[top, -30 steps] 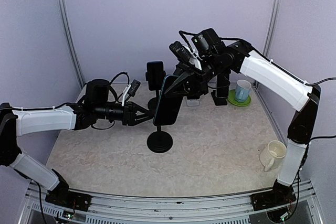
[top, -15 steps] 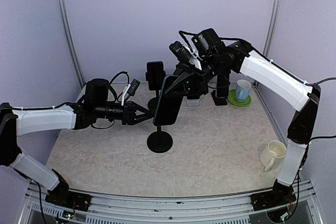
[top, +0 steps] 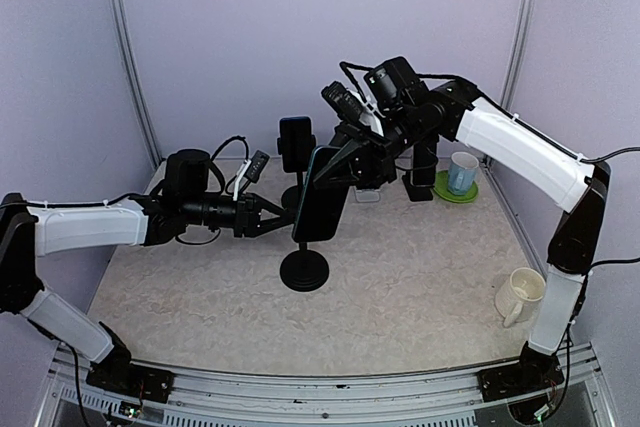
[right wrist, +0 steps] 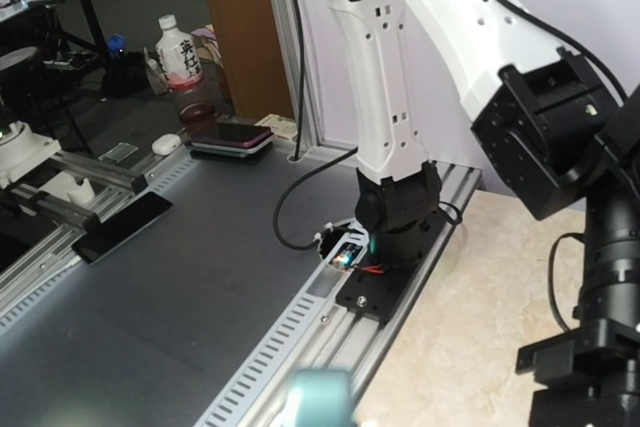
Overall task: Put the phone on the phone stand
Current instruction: Hold the phone stand at the center of the board.
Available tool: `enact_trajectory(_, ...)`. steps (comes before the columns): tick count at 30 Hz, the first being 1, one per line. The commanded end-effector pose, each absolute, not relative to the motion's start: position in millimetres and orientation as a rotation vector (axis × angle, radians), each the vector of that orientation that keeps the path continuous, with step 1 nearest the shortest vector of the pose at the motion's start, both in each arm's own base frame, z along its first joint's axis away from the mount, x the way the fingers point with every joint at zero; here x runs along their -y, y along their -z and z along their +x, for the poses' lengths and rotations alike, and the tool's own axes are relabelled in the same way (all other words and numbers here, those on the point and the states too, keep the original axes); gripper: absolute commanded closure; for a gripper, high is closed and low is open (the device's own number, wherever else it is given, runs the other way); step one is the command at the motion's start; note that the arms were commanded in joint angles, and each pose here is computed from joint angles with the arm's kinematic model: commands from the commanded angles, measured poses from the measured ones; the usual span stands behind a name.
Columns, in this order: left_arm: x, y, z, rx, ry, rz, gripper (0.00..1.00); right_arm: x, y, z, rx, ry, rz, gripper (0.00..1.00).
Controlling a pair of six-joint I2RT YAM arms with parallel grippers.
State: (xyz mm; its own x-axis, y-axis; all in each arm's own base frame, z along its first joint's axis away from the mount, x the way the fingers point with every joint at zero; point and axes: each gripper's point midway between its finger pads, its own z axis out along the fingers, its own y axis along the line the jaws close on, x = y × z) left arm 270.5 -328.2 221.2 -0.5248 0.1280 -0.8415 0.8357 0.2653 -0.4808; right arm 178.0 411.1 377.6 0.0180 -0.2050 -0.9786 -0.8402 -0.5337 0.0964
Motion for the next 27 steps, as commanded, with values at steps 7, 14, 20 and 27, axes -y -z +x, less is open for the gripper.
enact_trajectory(7, 331.7, -239.5, 274.8, -1.776, 1.313, 0.91, 0.8, -407.4, -386.9, 173.8, -1.026, -1.555, -1.768, 1.0)
enact_trajectory(14, 334.2, -247.3, 267.1, -1.742, 1.342, 0.939, 0.82, -421.8, -370.8, 170.0, -1.056, -1.561, -1.81, 1.0)
enact_trajectory(20, 341.5, -257.7, 253.8, -1.706, 1.365, 0.975, 0.83, -435.4, -356.4, 164.8, -1.071, -1.576, -1.854, 1.0)
enact_trajectory(27, 348.4, -269.3, 234.6, -1.669, 1.386, 1.006, 0.83, -442.5, -348.5, 166.4, -1.078, -1.59, -1.865, 1.0)
